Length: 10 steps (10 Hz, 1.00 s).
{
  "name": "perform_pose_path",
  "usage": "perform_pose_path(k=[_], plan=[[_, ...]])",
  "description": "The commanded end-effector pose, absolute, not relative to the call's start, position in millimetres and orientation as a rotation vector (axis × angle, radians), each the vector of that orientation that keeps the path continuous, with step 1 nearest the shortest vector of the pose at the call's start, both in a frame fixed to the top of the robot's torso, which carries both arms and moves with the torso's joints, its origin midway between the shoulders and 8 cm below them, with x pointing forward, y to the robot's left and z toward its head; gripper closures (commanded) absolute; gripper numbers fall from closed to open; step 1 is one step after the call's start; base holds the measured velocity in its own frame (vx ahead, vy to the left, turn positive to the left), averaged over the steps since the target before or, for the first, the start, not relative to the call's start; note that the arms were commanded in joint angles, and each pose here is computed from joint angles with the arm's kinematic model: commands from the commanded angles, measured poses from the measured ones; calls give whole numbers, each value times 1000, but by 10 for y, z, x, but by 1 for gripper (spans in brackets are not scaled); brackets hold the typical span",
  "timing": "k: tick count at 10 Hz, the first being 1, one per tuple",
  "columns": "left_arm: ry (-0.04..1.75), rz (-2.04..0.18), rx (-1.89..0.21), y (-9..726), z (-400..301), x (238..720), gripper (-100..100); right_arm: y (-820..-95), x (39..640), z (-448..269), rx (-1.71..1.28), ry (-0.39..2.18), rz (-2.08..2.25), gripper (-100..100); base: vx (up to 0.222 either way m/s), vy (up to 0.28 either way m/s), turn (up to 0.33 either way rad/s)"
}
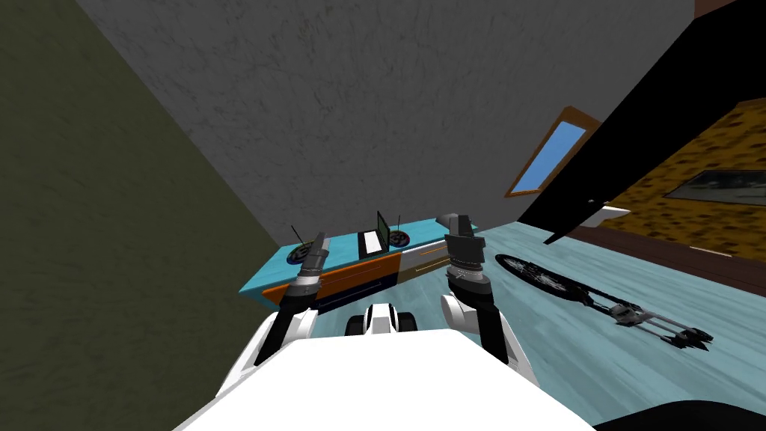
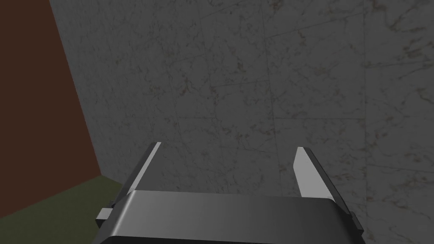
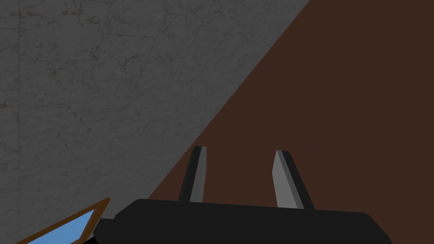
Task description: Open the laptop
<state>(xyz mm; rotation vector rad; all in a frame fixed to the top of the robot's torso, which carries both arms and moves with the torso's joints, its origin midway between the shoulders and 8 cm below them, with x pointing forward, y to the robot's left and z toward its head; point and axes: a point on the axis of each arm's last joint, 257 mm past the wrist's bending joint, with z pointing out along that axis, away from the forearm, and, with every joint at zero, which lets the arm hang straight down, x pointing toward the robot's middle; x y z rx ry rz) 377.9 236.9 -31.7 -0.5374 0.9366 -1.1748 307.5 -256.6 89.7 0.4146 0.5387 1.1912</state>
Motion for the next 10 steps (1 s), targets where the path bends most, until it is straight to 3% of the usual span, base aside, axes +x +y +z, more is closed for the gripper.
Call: perform_pose_path(k=[1,10], plan=[[985,-1145,-564,2348,-489,3872,-100,-2566,3075,897,415,539,1191,0,64,-161,114],[1193,-1012,-668,2262,-1271,4221,-100,-2566,3074,897,415,539,1191,0,100,-213,152]])
